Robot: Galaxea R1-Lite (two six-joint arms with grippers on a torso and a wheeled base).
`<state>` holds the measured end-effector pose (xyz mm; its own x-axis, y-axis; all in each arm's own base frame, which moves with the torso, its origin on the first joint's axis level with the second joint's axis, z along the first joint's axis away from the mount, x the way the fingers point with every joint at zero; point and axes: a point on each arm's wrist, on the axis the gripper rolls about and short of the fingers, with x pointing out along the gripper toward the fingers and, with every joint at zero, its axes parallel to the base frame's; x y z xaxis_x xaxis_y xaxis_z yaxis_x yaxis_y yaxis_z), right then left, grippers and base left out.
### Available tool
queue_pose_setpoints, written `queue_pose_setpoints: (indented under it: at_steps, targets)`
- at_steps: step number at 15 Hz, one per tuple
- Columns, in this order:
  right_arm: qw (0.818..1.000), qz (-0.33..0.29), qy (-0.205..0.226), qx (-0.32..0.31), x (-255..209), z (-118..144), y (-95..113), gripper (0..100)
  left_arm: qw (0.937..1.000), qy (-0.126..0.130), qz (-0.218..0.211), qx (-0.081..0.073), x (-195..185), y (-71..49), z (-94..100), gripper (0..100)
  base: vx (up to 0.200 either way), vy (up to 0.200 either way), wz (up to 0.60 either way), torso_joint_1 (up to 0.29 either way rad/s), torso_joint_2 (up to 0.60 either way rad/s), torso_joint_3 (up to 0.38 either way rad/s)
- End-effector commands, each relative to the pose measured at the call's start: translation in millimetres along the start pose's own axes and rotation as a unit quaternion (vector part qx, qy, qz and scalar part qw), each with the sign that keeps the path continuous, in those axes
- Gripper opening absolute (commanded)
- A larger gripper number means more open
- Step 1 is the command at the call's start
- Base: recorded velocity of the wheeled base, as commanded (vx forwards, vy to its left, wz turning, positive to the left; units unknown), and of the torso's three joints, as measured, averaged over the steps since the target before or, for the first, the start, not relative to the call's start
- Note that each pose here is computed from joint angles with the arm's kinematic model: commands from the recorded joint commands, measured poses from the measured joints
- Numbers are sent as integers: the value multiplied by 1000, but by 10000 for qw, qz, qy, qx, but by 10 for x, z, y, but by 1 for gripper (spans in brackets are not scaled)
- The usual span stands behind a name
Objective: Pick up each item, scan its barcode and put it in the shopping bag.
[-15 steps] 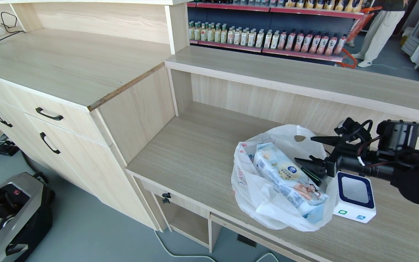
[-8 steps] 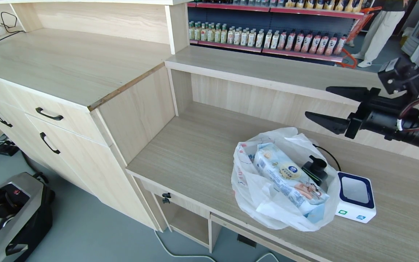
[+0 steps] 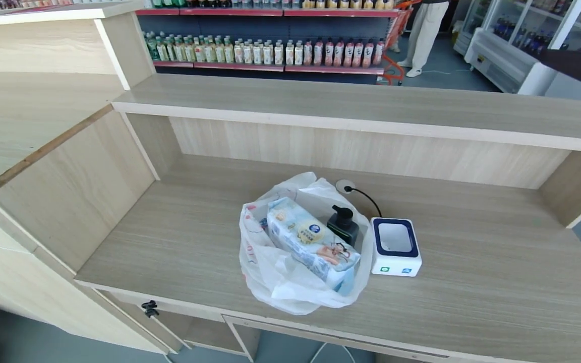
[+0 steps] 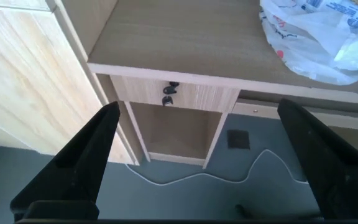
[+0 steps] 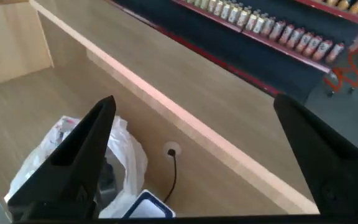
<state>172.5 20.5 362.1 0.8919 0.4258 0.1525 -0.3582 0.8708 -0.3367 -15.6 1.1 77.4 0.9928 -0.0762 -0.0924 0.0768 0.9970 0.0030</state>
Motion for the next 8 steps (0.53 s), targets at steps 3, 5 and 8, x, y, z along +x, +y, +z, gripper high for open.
queue_pose_setpoints:
  at_steps: [3, 5, 8]
  targets:
    - [9691, -1912, 1310, 838, -852, -306, 336, 100, 10000, 5, -1, 0, 1, 0, 1, 100, 0, 0, -600, 1, 1, 2]
    - [9567, -1997, 1788, 1133, -1444, -1008, 764, 100, 10000, 5, -1, 0, 1, 0, 1, 100, 0, 0, 0, 0, 0, 0]
    - [9455, -2142, 2014, 1402, -2003, -2024, 1300, 100, 10000, 5, -1, 0, 1, 0, 1, 100, 0, 0, 0, 0, 0, 0]
